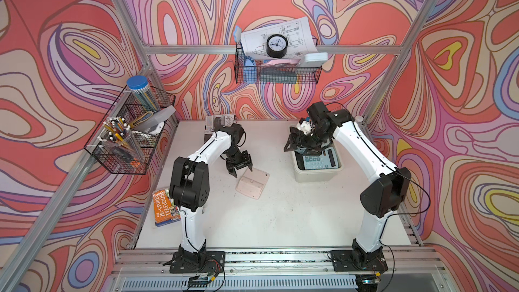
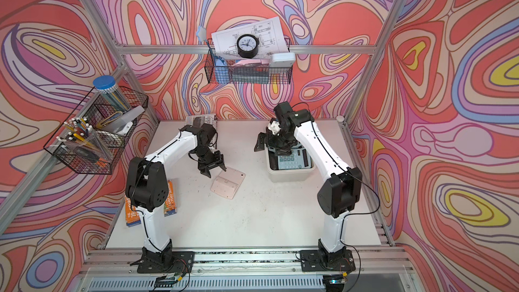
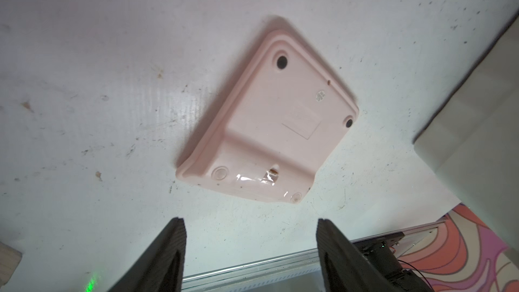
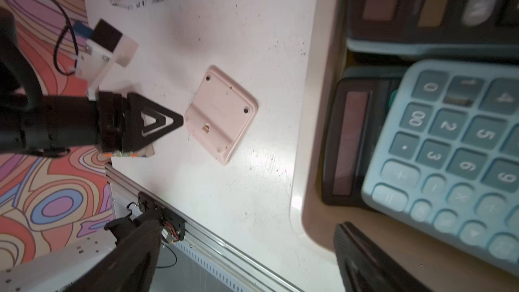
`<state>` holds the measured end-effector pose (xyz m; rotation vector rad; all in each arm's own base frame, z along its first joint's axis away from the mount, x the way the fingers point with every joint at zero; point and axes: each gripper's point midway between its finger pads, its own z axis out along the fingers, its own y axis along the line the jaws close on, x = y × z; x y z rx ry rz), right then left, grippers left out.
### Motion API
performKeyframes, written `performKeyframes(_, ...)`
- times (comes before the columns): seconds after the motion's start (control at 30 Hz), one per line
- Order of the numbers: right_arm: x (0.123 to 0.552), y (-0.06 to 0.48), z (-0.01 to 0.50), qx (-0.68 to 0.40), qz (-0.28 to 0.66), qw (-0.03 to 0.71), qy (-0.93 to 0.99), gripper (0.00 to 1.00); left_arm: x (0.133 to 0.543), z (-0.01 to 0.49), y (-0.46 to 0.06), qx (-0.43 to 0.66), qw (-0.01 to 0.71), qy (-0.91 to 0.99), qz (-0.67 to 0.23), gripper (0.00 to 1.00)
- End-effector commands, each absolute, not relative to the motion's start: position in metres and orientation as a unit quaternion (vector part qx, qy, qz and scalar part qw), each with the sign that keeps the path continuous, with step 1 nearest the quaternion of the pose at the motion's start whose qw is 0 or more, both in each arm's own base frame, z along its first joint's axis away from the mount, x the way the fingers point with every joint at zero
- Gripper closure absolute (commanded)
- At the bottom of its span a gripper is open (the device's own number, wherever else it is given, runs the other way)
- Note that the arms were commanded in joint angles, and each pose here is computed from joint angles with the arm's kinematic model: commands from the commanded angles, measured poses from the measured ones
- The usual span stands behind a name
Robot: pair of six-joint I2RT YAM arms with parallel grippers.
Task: Put the calculator in the storage box
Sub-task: Move the calculator to the center of the board, then pick up the calculator at the center of the board.
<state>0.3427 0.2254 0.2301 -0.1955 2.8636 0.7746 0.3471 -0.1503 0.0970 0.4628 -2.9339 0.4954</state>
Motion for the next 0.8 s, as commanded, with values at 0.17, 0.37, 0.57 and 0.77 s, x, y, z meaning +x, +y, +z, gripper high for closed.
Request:
performKeyframes(0.17, 0.287, 0.267, 0.225, -0.115, 0.276, 0.109, 0.948, 0.07, 0.383, 0.086, -0.155, 0.181, 0.028, -0.947, 0.264, 0.3)
performKeyframes(0.37, 0.273, 0.292, 0.193, -0.087, 0.273, 0.104, 0.952, 0.08, 0.401, 0.067, -0.159, 0.162, 0.009, -0.946, 0.282, 0.29)
performKeyframes(0.57, 0.265, 0.321, 0.154, -0.058, 0.279, 0.098, 0.954, 0.09, 0.39, 0.044, -0.133, 0.148, 0.022, -0.96, 0.237, 0.29)
performKeyframes(0.77, 0.254, 0.352, 0.124, -0.07, 0.248, 0.091, 0.962, 0.08, 0.382, 0.031, -0.137, 0.147, 0.04, -0.953, 0.264, 0.3)
